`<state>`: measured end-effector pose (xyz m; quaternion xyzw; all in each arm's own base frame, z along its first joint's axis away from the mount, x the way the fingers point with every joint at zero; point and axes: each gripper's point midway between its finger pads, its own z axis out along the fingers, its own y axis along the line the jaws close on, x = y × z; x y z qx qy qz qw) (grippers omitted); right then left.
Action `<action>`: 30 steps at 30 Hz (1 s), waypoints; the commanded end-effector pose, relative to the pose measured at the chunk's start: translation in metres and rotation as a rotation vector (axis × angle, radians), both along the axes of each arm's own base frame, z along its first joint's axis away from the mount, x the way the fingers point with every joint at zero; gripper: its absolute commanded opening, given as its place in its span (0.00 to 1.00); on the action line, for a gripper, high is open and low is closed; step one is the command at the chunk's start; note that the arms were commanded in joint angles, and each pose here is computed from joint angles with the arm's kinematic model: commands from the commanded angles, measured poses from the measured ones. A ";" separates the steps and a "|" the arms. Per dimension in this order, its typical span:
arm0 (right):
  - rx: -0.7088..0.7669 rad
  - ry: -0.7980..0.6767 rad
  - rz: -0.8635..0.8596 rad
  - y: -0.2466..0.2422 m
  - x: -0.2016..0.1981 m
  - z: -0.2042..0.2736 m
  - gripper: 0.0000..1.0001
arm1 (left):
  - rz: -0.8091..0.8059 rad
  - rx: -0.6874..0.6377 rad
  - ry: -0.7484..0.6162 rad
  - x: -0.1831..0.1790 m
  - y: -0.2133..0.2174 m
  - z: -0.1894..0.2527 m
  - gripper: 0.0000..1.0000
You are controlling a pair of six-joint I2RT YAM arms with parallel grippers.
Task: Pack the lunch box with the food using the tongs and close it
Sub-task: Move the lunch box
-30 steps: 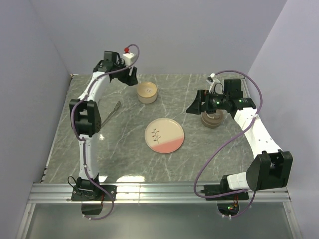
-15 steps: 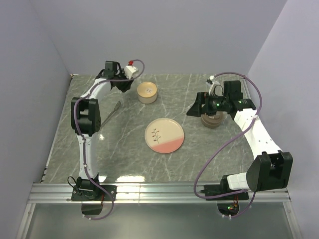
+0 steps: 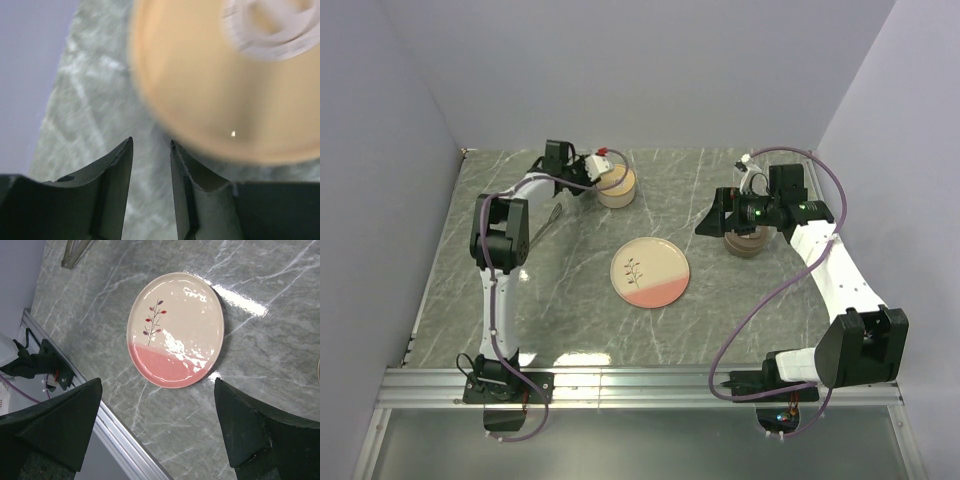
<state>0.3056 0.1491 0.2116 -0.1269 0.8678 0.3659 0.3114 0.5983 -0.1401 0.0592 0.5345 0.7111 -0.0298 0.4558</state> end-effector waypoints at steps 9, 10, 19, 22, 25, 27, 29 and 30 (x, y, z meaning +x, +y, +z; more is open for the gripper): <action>-0.010 -0.049 -0.015 -0.007 0.002 0.010 1.00 | -0.168 -0.072 -0.151 -0.013 -0.106 0.027 0.42; -0.013 -0.049 -0.016 -0.008 0.002 0.009 1.00 | -0.179 -0.073 -0.147 -0.013 -0.113 0.023 0.42; -0.047 -0.056 -0.030 -0.016 0.001 0.007 1.00 | -0.403 -0.096 -0.225 -0.028 -0.197 0.033 0.44; -0.052 -0.054 -0.031 -0.018 0.001 0.007 1.00 | -0.476 -0.134 -0.221 -0.044 -0.219 0.040 0.44; -0.054 -0.058 -0.033 -0.019 0.001 0.008 1.00 | -0.475 -0.217 -0.182 -0.056 -0.230 0.064 0.44; -0.054 -0.063 -0.039 -0.021 0.002 0.009 1.00 | -0.422 -0.257 -0.148 -0.059 -0.224 0.070 0.45; -0.049 -0.069 -0.043 -0.023 0.003 0.011 1.00 | -0.356 -0.332 -0.106 -0.062 -0.217 0.095 0.45; -0.047 -0.071 -0.046 -0.024 0.004 0.012 1.00 | -0.320 -0.360 -0.080 -0.060 -0.207 0.099 0.46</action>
